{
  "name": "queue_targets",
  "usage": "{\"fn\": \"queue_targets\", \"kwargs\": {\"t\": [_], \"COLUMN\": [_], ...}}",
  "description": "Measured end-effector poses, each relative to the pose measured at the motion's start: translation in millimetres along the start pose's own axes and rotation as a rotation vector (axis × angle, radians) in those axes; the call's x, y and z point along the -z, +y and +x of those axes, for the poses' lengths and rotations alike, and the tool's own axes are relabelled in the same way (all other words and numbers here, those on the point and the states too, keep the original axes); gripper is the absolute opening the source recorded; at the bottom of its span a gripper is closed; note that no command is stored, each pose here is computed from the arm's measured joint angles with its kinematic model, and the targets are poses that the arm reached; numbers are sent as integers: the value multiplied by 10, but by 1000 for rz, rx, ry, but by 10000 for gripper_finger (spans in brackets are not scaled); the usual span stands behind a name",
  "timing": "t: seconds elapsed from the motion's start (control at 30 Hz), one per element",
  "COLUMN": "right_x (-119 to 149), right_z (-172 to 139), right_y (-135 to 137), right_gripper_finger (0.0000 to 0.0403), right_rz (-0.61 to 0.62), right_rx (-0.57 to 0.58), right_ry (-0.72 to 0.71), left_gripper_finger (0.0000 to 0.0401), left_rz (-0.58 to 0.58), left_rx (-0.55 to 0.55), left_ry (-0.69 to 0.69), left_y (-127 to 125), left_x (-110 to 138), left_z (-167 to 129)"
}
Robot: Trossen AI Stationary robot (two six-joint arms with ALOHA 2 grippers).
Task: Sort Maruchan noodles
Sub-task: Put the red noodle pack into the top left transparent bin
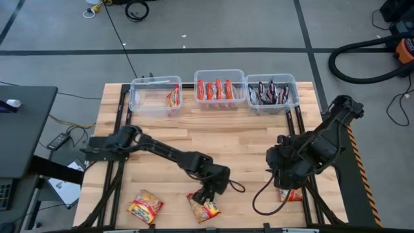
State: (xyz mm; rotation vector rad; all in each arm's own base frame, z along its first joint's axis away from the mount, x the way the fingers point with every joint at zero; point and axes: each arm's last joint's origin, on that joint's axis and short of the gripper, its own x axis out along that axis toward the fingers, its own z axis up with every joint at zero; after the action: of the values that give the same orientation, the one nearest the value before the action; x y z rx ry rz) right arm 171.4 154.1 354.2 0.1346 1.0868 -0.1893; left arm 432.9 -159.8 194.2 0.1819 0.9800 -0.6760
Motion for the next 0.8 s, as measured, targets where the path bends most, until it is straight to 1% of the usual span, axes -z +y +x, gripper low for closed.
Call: {"fn": "queue_targets", "kwargs": {"t": [0.1,0.17,0.23,0.3,0.4,0.53,0.63,0.73,0.8], "right_x": [31,42,53,57,61,61,62,61,62], "right_z": [-10,-14,-19,-20,-20,-20,-20,-20,-20], "right_y": [17,27,35,38,41,42,43,43,43], "right_gripper_finger": [256,263,266,266,264,264,264,264,264], "right_rz": [-9,-14,-20,-20,-17,25,33,34,40], "right_rx": [-22,-32,-35,-40,-52,-52,-54,-55,-56], "right_ry": [32,43,45,51,67,70,73,74,76], "left_gripper_finger": [186,182,176,172,170,170,170,172,178], "left_rz": [8,5,19,30,29,-32,-78,-142,-171], "left_rx": [53,90,99,89,45,24,52,71,71], "left_ry": [25,41,59,71,89,88,82,83,113], "left_y": [0,-18,-45,-54,-91,-92,-84,2,91], "left_x": [46,80,109,129,130,111,34,43,112], "left_z": [156,250,328,382,399,353,270,267,310]}}
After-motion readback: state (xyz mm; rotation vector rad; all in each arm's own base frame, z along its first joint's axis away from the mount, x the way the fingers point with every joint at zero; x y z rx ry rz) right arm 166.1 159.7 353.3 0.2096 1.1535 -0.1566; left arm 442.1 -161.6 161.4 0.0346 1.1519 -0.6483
